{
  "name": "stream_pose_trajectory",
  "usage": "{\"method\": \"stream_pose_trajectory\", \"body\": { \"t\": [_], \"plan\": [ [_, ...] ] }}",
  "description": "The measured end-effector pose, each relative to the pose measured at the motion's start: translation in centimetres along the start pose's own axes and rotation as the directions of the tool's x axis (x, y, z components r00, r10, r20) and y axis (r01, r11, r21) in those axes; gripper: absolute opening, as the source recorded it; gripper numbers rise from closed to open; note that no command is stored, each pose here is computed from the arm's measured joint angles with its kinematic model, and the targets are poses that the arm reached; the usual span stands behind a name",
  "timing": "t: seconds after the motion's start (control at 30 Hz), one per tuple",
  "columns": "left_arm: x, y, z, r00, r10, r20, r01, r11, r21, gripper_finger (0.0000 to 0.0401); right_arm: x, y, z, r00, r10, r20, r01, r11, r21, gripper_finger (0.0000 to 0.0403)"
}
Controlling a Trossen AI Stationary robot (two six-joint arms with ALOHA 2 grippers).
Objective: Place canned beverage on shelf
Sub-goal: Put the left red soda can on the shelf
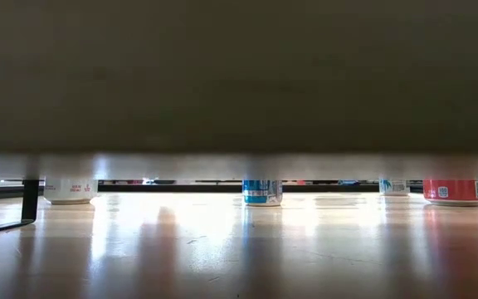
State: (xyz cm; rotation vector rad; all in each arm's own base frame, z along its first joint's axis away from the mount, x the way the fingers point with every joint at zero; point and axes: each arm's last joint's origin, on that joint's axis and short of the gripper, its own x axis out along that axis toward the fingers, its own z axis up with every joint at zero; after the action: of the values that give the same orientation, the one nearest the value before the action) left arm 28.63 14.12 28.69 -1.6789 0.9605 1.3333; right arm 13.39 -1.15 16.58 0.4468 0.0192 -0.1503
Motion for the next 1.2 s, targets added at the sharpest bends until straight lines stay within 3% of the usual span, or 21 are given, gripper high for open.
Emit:
{"method": "stream_pose_trajectory", "body": {
  "t": [0.2, 0.5, 0.87, 1.2],
  "plan": [
    [-0.2, 0.3, -2.7, 0.999, -0.006, -0.042, 0.01, 0.997, 0.075, 0.0262, 0.0, 0.0, 0.0, 1.0, -0.006, 0.003, 0.006, 1.0, -0.001, 0.0183],
    [-1.1, 2.4, -10.4, 0.998, -0.064, -0.02, 0.066, 0.989, 0.131, 0.0262, 0.0, 0.0, 0.0, 1.0, -0.007, 0.003, 0.007, 1.0, -0.003, 0.0183],
    [-1.0, 3.9, -16.2, 0.993, -0.084, -0.083, 0.09, 0.994, 0.059, 0.0262, 0.0, 0.0, 0.0, 1.0, -0.007, 0.003, 0.007, 1.0, -0.003, 0.0183],
    [-1.1, 1.4, -21.8, 0.997, -0.048, -0.062, 0.047, 0.999, -0.017, 0.0262, 0.0, -0.1, -0.1, 1.0, -0.01, -0.004, 0.01, 1.0, -0.003, 0.0183]
  ]
}}
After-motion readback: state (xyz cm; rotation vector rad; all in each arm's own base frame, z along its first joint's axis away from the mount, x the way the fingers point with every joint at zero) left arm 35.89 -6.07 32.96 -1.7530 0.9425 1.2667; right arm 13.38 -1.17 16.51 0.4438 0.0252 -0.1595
